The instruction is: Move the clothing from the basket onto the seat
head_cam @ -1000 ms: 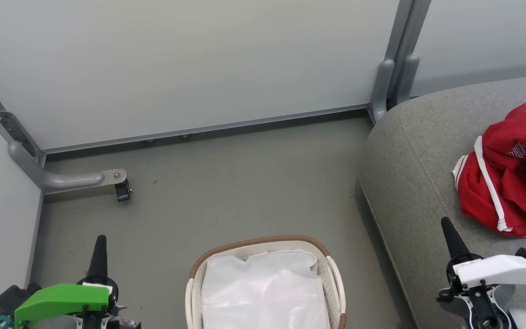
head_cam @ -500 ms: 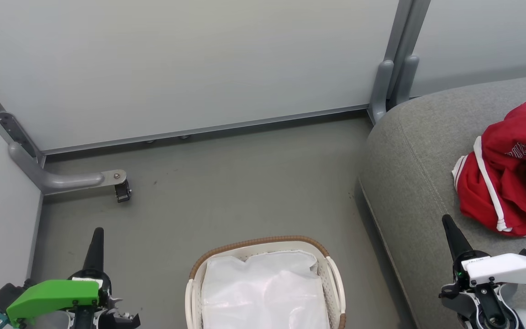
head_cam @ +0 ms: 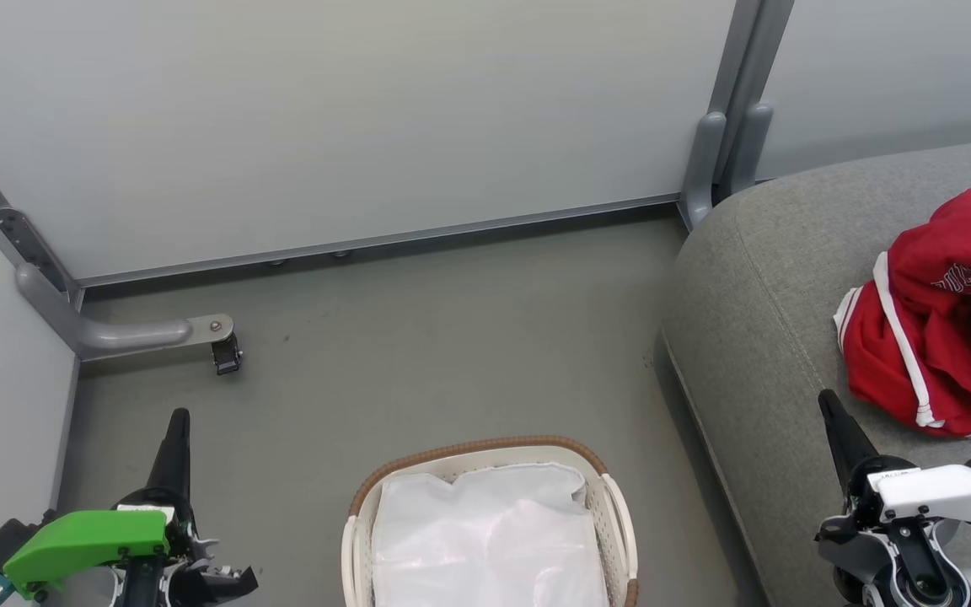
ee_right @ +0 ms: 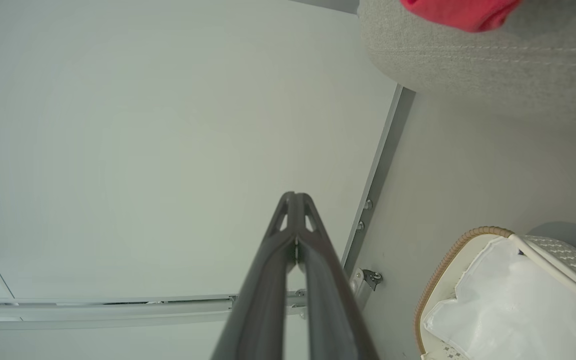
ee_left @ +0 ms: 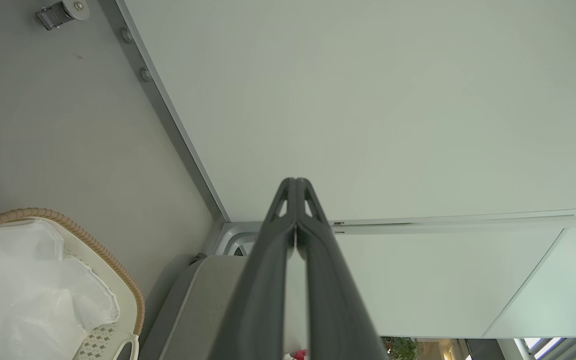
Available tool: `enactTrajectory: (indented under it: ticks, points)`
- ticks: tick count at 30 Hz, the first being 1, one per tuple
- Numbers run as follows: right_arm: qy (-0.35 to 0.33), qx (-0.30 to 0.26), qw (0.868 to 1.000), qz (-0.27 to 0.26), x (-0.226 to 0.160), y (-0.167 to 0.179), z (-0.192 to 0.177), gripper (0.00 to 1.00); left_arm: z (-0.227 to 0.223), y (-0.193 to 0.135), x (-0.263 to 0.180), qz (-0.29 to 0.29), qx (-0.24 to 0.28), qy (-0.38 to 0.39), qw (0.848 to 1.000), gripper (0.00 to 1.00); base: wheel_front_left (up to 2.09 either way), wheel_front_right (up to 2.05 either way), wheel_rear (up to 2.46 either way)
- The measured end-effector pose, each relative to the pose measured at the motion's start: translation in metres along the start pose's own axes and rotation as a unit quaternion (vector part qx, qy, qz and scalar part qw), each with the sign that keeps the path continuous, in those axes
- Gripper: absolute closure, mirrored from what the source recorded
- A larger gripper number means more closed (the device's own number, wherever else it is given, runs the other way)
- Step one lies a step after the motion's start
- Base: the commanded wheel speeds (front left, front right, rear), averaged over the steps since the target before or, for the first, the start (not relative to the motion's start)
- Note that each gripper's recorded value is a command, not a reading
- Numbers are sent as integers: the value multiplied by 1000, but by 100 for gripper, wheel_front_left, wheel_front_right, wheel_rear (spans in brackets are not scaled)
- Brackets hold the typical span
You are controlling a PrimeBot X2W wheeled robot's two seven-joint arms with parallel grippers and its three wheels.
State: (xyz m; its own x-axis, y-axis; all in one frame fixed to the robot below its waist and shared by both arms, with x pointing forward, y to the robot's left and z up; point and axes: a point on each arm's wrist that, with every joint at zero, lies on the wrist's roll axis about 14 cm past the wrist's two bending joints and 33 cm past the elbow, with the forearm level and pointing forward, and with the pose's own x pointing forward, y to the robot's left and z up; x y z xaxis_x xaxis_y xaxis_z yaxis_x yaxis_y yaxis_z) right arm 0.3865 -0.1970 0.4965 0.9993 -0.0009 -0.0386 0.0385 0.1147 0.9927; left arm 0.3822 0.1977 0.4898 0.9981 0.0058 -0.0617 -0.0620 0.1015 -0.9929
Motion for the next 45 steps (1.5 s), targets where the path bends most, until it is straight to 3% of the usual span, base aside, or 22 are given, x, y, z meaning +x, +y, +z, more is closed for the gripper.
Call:
enactTrajectory:
  ticks: [18,45]
  points:
    - [0,59,998,14,1,7,3,100,3,-13,4,-23,-54,2,998,100,0,0,0]
    - [0,59,998,15,1,7,3,100,3,-14,4,-25,-54,2,998,100,0,0,0]
